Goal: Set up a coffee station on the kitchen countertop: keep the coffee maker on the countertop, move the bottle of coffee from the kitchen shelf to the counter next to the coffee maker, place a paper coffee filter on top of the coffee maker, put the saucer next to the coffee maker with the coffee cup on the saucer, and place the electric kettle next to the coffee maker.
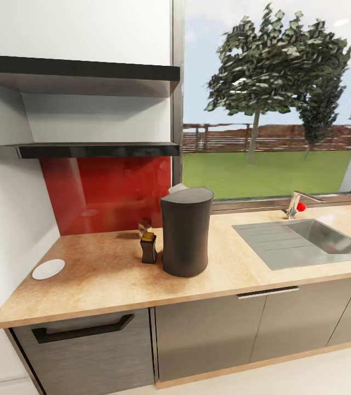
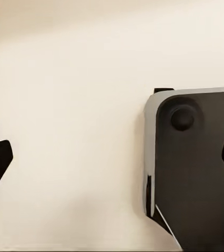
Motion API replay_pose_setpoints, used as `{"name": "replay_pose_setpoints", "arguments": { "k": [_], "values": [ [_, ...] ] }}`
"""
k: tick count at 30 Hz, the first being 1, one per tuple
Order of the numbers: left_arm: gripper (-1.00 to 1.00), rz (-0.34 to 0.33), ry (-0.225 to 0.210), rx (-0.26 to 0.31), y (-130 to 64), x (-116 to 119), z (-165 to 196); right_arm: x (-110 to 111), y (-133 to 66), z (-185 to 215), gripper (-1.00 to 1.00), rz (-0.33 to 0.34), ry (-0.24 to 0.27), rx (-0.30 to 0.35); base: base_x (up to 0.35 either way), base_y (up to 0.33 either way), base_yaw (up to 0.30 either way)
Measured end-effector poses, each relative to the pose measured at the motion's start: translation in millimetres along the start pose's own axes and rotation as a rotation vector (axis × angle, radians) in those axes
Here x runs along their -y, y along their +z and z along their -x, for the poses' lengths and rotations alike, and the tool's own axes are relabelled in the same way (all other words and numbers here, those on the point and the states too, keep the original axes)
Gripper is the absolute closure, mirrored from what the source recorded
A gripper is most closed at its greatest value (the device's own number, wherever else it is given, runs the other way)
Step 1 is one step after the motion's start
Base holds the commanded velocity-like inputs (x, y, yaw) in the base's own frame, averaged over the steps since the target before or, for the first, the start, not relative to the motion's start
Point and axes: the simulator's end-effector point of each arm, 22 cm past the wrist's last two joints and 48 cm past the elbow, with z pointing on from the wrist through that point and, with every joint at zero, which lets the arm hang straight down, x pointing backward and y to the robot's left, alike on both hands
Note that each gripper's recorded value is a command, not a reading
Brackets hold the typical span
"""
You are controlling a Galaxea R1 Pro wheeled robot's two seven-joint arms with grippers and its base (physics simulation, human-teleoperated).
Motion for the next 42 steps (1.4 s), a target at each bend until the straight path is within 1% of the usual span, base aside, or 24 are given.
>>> {"name": "replay_pose_setpoints", "arguments": {
  "k": [2,4,7,14,17,29,42],
  "values": [
    [-1.00,0.059,-0.006,-0.025,0.4,-14,-6,0,0.0,0,-1.00,0.000,-0.001,0.000,0.000,0.000,0.000],
    [-1.00,0.092,-0.008,-0.034,0.0,-22,-8,0,0.0,0,-1.00,0.000,-0.002,0.000,0.000,0.000,0.000],
    [-1.00,0.123,-0.007,-0.042,-0.6,-29,-10,0,0.0,0,-1.00,0.000,-0.002,0.000,0.000,0.000,0.000],
    [-1.00,0.140,-0.004,-0.044,-1.0,-34,-11,7,0.0,0,-1.00,-0.016,0.000,0.000,0.000,0.000,0.008],
    [-1.00,0.142,-0.004,-0.044,-1.1,-35,-11,8,0.0,0,-1.00,-0.017,0.000,-0.002,0.000,0.000,0.131],
    [-1.00,0.154,-0.002,-0.041,-2.1,-43,-12,8,0.0,-5,-1.00,-0.018,-0.002,-0.013,0.000,0.000,0.215],
    [-1.00,0.158,0.000,-0.048,-3.1,-46,-14,9,-0.1,-9,-1.00,-0.019,-0.005,-0.025,0.000,0.000,0.231]
  ]
}}
